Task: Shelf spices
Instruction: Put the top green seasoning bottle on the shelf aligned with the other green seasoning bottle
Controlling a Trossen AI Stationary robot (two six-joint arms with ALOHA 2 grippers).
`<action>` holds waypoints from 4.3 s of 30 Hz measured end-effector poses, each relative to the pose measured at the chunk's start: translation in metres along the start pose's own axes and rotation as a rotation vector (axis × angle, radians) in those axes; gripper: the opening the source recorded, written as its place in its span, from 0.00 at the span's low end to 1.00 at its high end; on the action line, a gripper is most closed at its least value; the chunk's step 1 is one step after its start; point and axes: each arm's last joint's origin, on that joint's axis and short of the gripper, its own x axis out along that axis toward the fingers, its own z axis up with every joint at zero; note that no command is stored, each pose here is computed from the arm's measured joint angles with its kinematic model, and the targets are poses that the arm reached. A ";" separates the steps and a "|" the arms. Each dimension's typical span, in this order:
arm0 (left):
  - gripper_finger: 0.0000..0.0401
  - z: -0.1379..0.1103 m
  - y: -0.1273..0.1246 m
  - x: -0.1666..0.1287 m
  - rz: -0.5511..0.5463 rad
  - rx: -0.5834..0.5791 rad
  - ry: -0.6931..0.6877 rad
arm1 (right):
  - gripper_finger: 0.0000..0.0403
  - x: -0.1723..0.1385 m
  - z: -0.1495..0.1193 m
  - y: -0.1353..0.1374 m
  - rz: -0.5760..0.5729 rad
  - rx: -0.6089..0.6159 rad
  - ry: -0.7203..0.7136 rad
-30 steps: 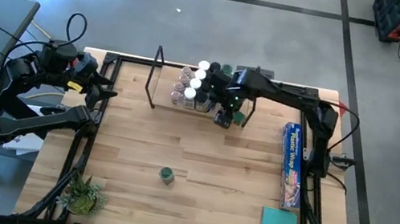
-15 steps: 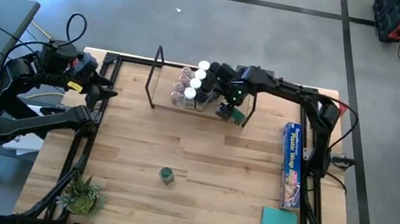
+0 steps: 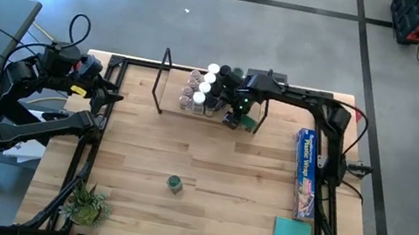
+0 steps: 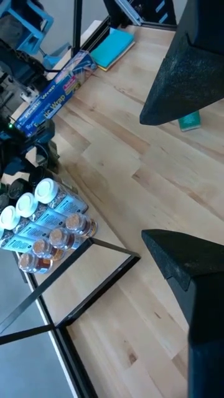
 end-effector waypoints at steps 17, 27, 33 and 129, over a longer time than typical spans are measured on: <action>0.70 0.000 0.000 0.000 0.002 -0.018 0.001 | 0.42 -0.019 0.012 0.004 0.001 0.000 -0.082; 0.70 0.001 0.000 0.000 -0.001 -0.014 -0.010 | 0.34 -0.092 0.028 0.015 -0.048 -0.025 -0.303; 0.70 0.001 0.000 0.000 0.000 0.004 -0.010 | 0.28 -0.103 0.028 0.017 0.001 -0.032 -0.302; 0.70 0.084 -0.104 0.109 -0.560 0.266 -0.647 | 0.45 -0.253 -0.009 0.129 0.474 -0.105 -1.434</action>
